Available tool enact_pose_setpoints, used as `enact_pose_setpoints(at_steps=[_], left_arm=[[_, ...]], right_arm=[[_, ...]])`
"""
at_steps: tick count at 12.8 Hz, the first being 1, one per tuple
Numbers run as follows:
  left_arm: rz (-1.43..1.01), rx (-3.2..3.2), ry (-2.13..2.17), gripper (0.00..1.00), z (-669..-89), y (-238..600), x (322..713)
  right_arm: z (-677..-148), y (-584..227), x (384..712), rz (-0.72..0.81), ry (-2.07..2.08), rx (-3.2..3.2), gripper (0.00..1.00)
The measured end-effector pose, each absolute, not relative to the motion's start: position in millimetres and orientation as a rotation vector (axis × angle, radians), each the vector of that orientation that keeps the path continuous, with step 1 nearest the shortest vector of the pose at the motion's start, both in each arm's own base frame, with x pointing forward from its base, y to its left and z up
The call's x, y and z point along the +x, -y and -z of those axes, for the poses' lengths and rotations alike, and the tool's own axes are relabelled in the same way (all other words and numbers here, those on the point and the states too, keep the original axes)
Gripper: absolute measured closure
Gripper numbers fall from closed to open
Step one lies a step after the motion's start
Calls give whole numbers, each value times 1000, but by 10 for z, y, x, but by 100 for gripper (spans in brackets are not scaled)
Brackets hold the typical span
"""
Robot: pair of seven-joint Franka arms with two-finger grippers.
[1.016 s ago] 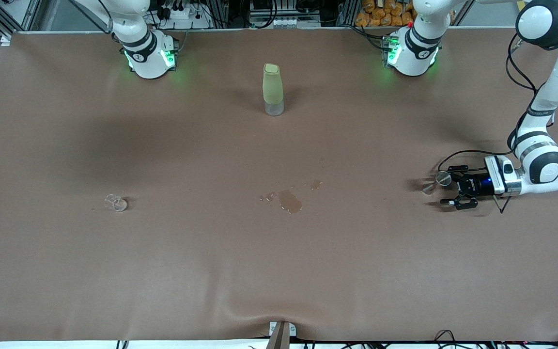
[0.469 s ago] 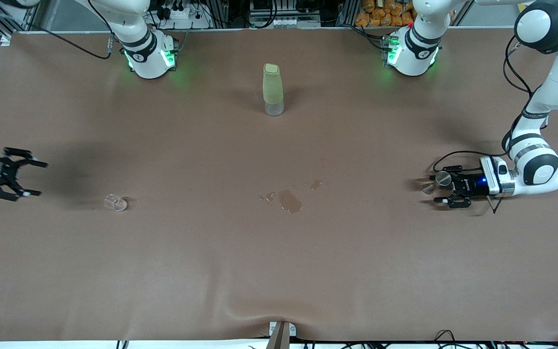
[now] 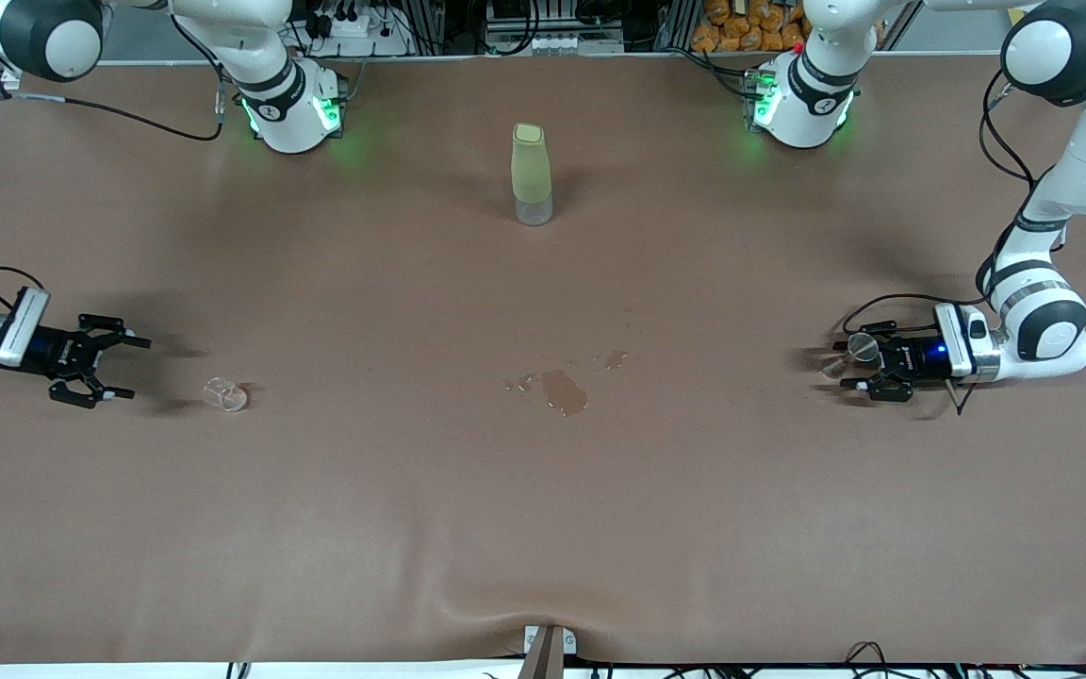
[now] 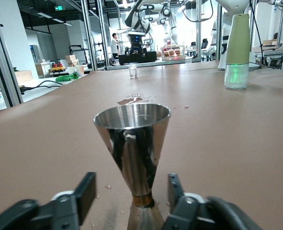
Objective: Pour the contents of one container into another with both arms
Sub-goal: 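Grasp the glass beaker with the right gripper while the left gripper holds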
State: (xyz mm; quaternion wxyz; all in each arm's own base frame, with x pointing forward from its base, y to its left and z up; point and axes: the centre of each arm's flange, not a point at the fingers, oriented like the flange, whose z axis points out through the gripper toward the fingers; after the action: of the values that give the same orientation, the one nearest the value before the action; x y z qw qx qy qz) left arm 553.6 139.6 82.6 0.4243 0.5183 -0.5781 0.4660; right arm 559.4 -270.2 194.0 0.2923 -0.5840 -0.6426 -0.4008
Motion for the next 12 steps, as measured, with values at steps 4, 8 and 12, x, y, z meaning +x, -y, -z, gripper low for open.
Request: enact_pose_setpoints(at_steps=[4,8,12], left_arm=[[-1169,1300,1414,49,-701,-1365,5494],[-1169,1299,1406,60,-665,-1356,5485],[-1174,1281,1399,58,-688,-1345,5486]], right_arm=[[-1506,2642,5540,1172,1579,-1550,0],[-963,2572,5416,1265,1435,-1541,0],[-718,2519,5363,1294,1380,-1533,0]])
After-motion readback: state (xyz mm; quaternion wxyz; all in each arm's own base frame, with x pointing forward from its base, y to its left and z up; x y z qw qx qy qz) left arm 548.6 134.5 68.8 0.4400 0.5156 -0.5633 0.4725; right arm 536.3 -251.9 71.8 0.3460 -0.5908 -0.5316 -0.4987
